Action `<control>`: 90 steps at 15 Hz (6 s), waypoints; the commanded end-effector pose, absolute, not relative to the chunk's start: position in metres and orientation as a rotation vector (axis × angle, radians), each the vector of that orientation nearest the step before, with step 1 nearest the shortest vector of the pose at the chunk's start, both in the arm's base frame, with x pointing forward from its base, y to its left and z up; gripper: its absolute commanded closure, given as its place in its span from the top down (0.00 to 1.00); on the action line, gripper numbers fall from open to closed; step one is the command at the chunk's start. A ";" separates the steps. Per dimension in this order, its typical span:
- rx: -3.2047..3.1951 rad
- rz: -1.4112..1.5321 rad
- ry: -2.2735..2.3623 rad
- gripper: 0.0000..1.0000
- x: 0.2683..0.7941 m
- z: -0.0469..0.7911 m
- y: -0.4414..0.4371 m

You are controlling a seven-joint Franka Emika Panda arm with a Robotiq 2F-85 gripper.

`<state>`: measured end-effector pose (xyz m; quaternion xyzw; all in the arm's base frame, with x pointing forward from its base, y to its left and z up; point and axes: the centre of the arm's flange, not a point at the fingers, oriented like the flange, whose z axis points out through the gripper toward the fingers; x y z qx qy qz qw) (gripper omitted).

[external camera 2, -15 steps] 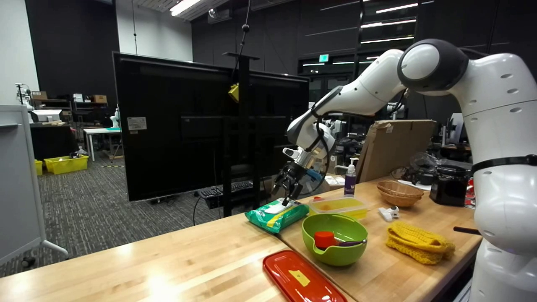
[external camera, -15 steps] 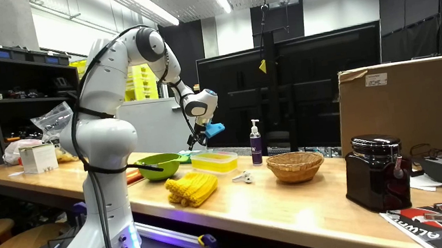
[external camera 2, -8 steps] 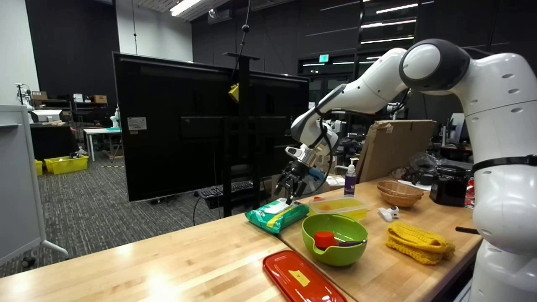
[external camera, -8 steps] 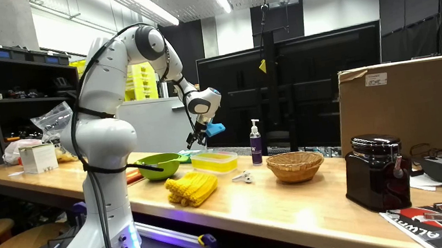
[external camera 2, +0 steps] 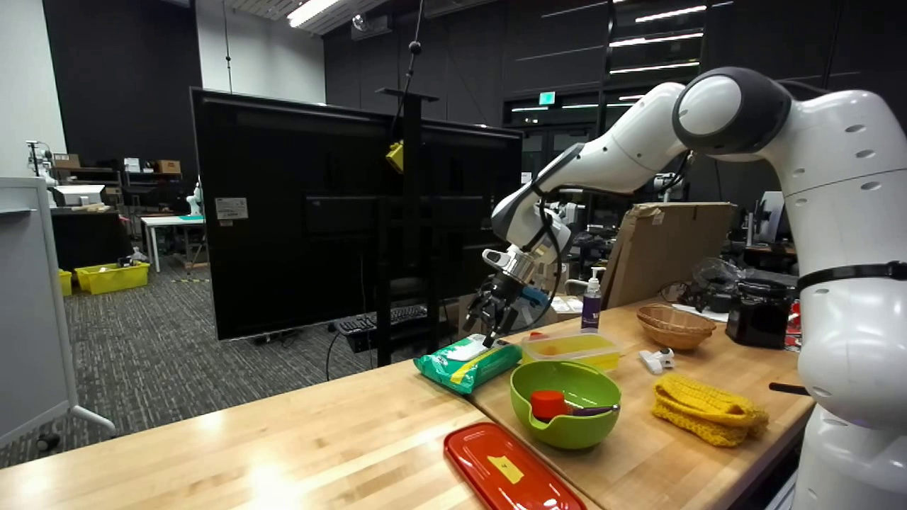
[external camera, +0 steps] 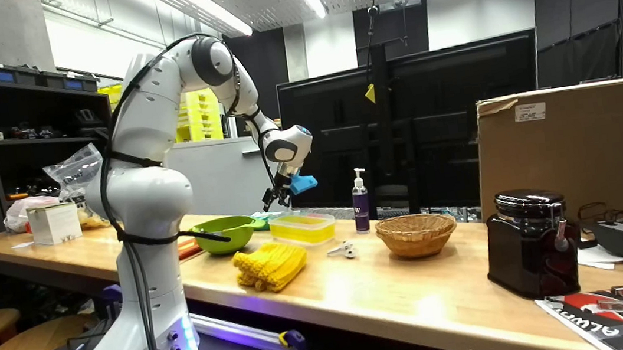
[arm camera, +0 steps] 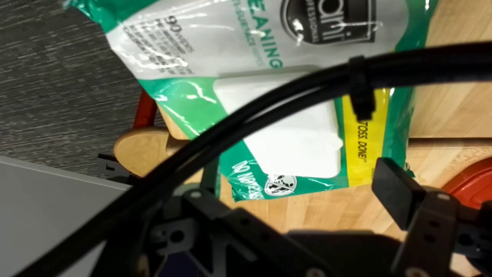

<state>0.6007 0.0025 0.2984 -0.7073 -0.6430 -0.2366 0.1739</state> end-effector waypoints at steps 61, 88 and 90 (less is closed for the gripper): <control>-1.738 -0.384 -1.860 0.64 0.604 0.298 -0.001; -1.872 -0.630 -1.814 1.00 0.649 0.287 0.008; -1.876 -0.638 -1.810 1.00 0.650 0.286 0.008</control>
